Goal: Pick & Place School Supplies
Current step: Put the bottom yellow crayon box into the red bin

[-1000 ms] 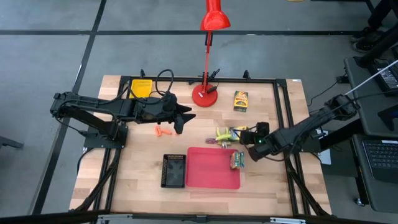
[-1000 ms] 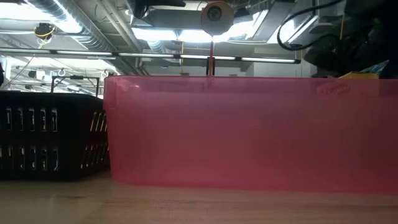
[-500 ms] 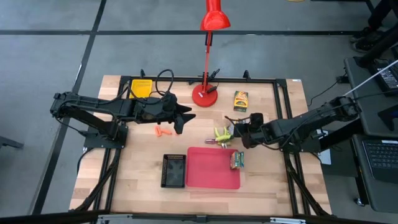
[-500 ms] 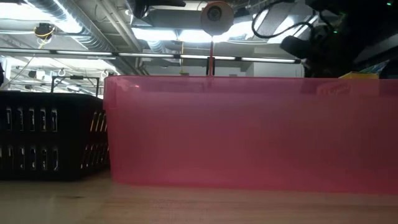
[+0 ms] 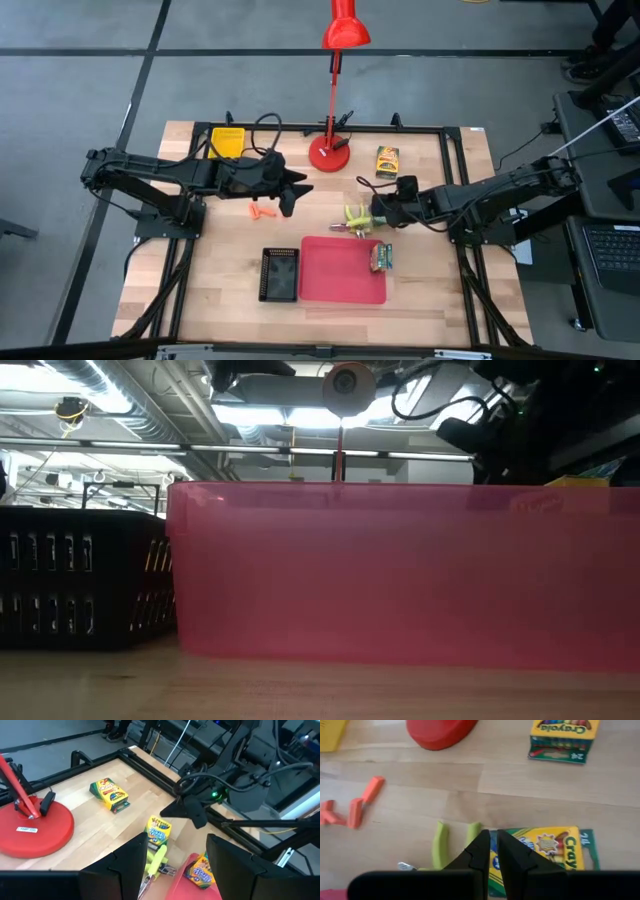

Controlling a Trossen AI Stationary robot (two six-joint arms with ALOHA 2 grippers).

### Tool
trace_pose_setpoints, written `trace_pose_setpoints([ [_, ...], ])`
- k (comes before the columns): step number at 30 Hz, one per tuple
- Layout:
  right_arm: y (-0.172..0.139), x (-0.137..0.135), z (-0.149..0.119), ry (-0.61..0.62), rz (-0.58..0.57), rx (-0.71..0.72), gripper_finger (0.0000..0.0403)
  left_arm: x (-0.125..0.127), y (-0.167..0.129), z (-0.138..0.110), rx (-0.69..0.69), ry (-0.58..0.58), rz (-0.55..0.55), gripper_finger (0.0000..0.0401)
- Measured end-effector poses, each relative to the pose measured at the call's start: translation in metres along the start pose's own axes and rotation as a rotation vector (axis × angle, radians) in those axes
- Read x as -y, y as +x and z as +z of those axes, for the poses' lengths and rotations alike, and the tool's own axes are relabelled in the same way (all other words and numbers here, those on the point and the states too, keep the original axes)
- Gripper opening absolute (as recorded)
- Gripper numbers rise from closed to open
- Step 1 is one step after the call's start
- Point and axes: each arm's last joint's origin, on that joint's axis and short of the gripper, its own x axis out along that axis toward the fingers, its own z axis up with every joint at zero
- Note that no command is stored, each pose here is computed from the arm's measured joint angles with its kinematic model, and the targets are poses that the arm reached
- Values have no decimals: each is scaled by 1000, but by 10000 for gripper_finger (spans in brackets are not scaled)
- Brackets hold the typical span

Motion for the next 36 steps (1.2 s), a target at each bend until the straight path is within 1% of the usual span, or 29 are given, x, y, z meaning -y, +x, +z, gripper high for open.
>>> trace_pose_setpoints([
  [3,0,8,-1,4,-72,-31,39,-1,0,-2,-15,-5,11,200],
  [6,-2,22,-1,-5,-209,-89,39,-2,0,-3,-29,-12,25,200],
  [9,-2,37,-3,-19,-320,-135,39,-4,0,-5,-52,-7,44,200],
  [14,7,60,-13,15,-383,-222,39,-7,0,-8,-82,-7,68,200],
  [19,17,71,-20,78,-330,-231,39,-7,0,-8,-80,-7,67,200],
  [24,26,76,-23,97,-295,-225,39,-6,0,-8,-83,-10,62,200],
  [30,32,67,-26,102,-161,-237,38,-6,0,-8,-80,-28,57,200],
  [36,33,58,-26,114,-65,-227,38,-5,0,-7,-67,-41,48,200],
])
